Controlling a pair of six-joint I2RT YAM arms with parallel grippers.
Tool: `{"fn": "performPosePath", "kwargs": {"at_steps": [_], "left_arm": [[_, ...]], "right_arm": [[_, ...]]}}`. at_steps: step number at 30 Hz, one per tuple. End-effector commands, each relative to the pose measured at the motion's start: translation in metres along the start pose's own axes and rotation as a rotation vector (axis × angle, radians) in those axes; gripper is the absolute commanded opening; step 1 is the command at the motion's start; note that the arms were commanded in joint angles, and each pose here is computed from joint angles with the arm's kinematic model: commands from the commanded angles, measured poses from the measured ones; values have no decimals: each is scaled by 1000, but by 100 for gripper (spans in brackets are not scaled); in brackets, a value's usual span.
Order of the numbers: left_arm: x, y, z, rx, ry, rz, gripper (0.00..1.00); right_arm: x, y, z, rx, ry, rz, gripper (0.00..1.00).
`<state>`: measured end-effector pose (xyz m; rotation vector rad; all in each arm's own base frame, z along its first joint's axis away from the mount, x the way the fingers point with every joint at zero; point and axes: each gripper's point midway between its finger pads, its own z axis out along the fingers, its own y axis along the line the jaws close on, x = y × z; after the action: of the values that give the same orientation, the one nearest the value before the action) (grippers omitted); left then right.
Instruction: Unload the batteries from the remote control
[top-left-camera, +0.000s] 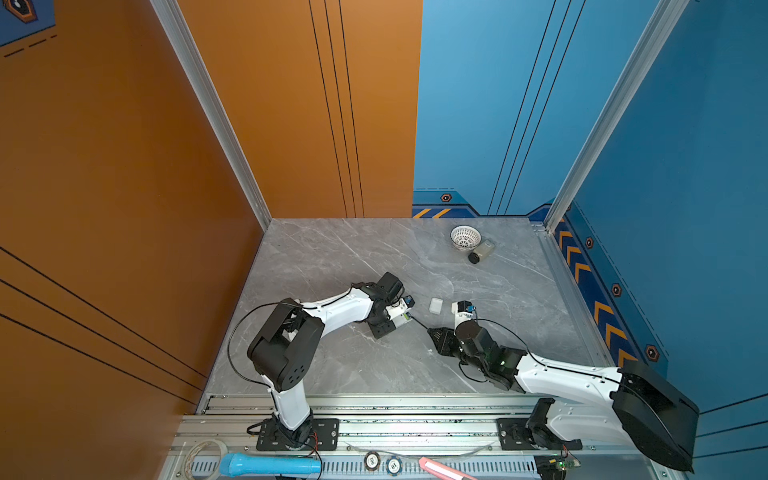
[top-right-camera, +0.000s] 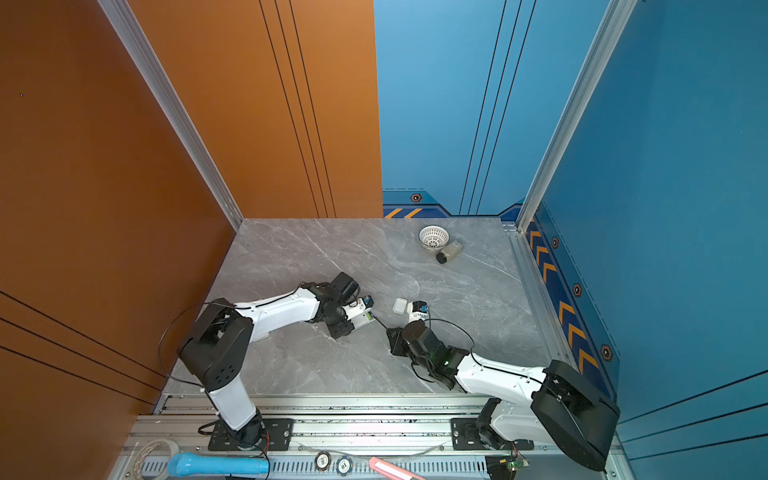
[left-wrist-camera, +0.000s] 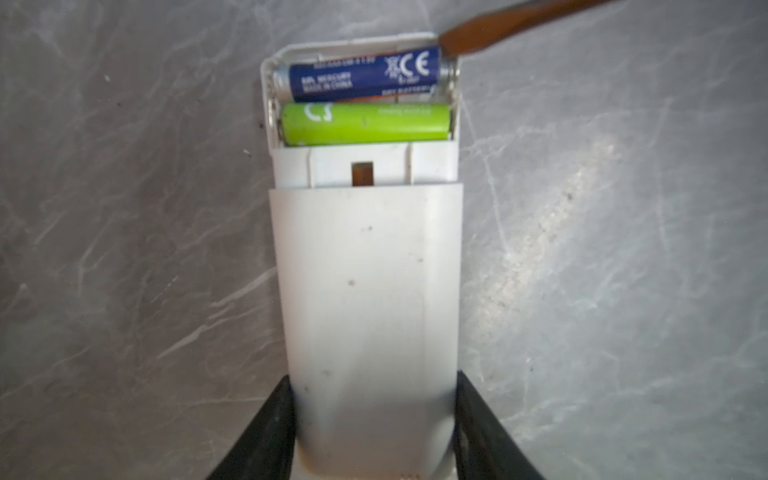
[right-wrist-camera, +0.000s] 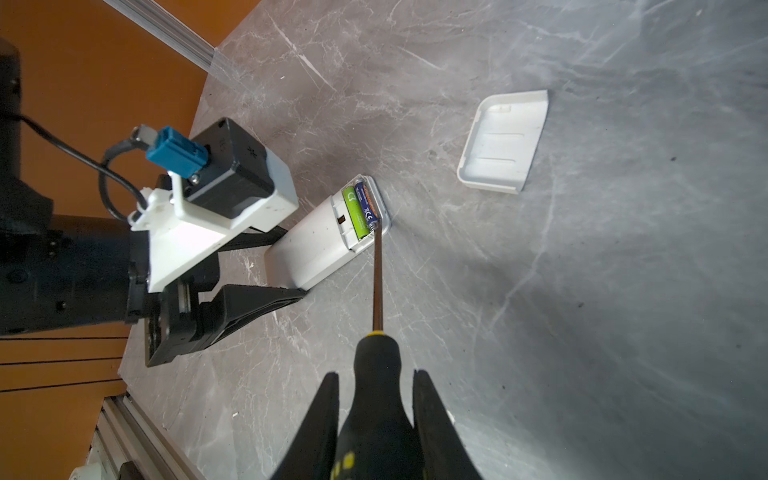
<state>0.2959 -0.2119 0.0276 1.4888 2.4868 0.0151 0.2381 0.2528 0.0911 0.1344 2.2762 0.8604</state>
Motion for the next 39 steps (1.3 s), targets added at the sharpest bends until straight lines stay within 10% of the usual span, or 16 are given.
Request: {"fn": "performPosePath", "kwargs": {"at_steps": [1, 39], "left_arm": [[-27, -47, -1, 224, -95, 87, 0], [-19, -8, 8, 60, -50, 44, 0]], "right_arm": [[-16, 55, -12, -225, -49, 33, 0], [-16, 11, -33, 55, 67, 46, 0]]}}
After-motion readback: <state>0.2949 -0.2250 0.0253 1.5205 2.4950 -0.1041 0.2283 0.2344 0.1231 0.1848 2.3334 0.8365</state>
